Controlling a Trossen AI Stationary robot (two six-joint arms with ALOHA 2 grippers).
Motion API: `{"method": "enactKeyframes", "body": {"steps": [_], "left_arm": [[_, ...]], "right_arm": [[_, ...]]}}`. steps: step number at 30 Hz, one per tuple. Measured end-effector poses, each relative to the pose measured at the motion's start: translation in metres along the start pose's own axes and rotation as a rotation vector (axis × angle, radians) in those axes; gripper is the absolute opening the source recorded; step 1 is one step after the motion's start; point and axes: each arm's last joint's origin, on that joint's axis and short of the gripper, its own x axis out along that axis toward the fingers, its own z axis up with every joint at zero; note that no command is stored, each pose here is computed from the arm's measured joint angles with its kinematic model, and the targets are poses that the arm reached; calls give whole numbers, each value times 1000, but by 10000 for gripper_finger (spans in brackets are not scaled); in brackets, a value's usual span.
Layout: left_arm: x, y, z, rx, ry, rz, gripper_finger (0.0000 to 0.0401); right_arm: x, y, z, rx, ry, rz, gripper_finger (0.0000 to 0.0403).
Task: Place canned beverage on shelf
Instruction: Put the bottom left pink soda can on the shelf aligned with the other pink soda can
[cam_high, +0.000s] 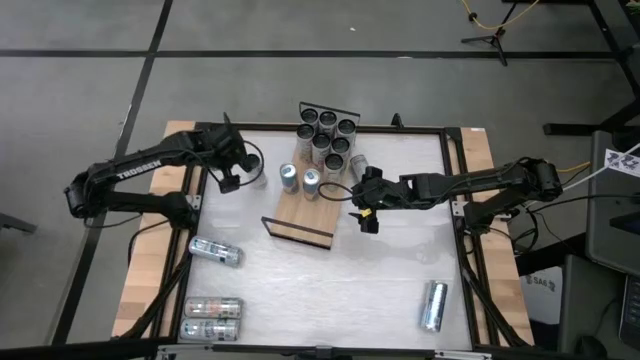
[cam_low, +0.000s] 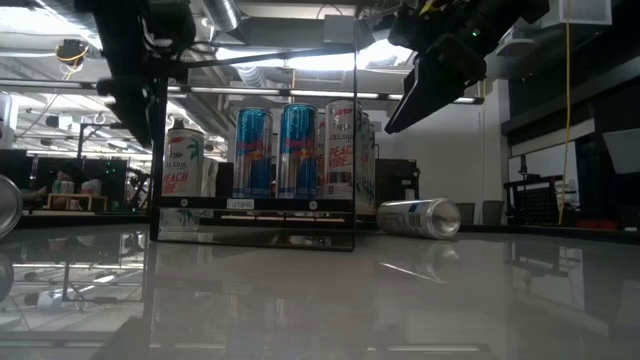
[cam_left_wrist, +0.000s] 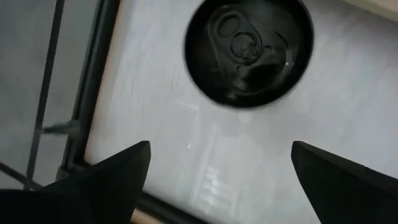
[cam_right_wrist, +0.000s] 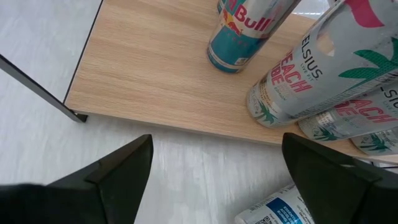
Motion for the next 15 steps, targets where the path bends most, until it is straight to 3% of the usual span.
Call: {"method": "enactKeyframes", "body": {"steps": [8, 15], "left_arm": [[30, -7, -1, 46, -86, 31, 382], [34, -7, 1, 36, -125, 44, 382]], "right_arm": [[0, 0, 0, 0, 0, 0, 351], [0, 0, 0, 0, 0, 0, 351]]}}
